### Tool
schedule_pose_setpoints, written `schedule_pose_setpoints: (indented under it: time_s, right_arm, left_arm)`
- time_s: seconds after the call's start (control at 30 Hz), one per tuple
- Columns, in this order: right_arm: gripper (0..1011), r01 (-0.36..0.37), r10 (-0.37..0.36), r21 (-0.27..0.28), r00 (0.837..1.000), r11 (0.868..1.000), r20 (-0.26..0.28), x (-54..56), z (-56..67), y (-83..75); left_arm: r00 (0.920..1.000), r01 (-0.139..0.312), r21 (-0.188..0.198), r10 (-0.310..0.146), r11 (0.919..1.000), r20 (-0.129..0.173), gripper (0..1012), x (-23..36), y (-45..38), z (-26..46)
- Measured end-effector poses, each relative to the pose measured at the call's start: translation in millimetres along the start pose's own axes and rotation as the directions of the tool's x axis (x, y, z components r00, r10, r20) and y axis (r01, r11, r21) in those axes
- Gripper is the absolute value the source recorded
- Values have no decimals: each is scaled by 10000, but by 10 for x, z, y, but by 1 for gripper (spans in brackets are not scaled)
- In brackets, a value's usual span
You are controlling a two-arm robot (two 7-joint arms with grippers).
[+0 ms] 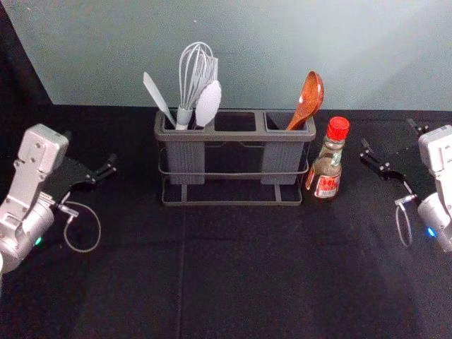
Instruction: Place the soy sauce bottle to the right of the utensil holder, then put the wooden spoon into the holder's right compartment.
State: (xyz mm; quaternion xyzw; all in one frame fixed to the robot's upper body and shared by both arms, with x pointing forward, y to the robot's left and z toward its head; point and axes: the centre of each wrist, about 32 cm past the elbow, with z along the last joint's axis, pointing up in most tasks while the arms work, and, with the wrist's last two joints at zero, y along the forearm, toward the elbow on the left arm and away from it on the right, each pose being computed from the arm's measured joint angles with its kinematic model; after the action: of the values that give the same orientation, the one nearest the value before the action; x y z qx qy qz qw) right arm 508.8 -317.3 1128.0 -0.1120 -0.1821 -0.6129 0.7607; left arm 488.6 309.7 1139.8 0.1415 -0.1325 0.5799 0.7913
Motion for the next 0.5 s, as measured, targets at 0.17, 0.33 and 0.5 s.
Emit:
schedule_pose_setpoints:
  time_s: [0.17,0.33,0.5]
  right_arm:
    - [1002,2,-2,6,10000,10000,-2,-1,1,0]
    - [1002,8,-8,22,10000,10000,0,1,4,2]
    - [1002,13,-13,38,10000,10000,5,3,6,3]
  left_arm:
    - [10000,0,1,0,10000,0,1011,0,0,0]
    - [10000,1,0,-1,10000,0,1011,0,0,0]
    - [10000,0,1,0,10000,0,1011,0,0,0]
